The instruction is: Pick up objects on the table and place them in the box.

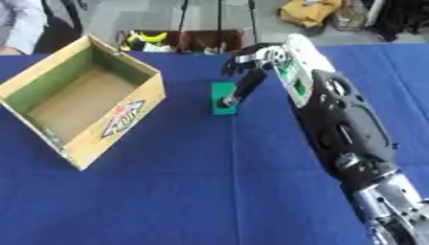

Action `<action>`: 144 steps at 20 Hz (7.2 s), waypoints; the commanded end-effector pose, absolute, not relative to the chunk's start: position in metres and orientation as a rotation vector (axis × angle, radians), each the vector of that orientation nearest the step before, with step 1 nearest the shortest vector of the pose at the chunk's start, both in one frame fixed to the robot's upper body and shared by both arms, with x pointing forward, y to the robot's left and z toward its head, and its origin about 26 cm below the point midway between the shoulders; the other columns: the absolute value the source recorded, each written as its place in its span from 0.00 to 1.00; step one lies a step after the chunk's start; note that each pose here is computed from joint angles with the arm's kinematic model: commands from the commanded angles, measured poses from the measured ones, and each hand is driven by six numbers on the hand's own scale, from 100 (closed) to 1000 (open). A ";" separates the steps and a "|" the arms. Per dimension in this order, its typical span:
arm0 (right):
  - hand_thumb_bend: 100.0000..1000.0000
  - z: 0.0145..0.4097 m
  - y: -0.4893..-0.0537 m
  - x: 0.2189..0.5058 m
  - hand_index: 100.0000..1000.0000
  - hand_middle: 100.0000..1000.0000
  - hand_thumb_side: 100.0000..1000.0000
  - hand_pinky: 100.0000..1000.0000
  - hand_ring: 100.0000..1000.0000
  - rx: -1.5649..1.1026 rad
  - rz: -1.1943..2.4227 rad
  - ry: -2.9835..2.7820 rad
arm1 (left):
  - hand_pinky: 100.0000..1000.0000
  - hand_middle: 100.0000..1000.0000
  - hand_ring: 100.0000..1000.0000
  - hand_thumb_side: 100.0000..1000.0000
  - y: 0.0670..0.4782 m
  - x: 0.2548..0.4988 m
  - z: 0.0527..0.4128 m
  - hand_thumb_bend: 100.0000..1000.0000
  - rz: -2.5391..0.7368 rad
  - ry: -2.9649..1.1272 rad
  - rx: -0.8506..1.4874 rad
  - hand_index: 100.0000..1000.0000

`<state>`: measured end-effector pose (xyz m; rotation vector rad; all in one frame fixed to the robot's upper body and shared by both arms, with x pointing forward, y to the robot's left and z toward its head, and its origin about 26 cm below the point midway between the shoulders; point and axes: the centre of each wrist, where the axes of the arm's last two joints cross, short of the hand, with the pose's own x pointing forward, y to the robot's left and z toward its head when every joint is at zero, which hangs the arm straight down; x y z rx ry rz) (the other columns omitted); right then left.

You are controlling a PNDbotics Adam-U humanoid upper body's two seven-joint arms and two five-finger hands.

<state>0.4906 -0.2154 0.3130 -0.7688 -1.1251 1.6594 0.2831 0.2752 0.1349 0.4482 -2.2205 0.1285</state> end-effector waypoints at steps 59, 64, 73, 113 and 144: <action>0.00 0.387 -0.091 0.431 0.69 0.58 0.22 0.74 0.83 -0.928 1.284 -1.796 | 0.16 0.64 0.59 0.92 0.274 0.284 0.142 0.12 0.092 -2.249 0.415 0.83; 0.00 0.381 -0.059 0.422 0.68 0.58 0.22 0.72 0.81 -0.954 1.234 -1.852 | 0.16 0.64 0.59 0.92 0.271 0.285 0.143 0.12 0.084 -2.256 0.398 0.83; 0.00 0.347 -0.029 0.433 0.68 0.57 0.23 0.73 0.80 -0.971 1.162 -1.818 | 0.16 0.64 0.59 0.92 0.268 0.287 0.147 0.12 0.076 -2.273 0.377 0.83; 0.00 0.260 0.007 0.454 0.78 0.71 0.40 0.76 0.88 -1.053 1.183 -1.657 | 0.16 0.64 0.59 0.91 0.262 0.290 0.154 0.12 0.060 -2.304 0.334 0.83; 0.33 0.340 -0.026 0.438 0.92 0.84 0.78 0.85 0.98 -1.067 1.051 -1.976 | 0.16 0.64 0.59 0.90 0.265 0.288 0.149 0.13 0.069 -2.284 0.347 0.83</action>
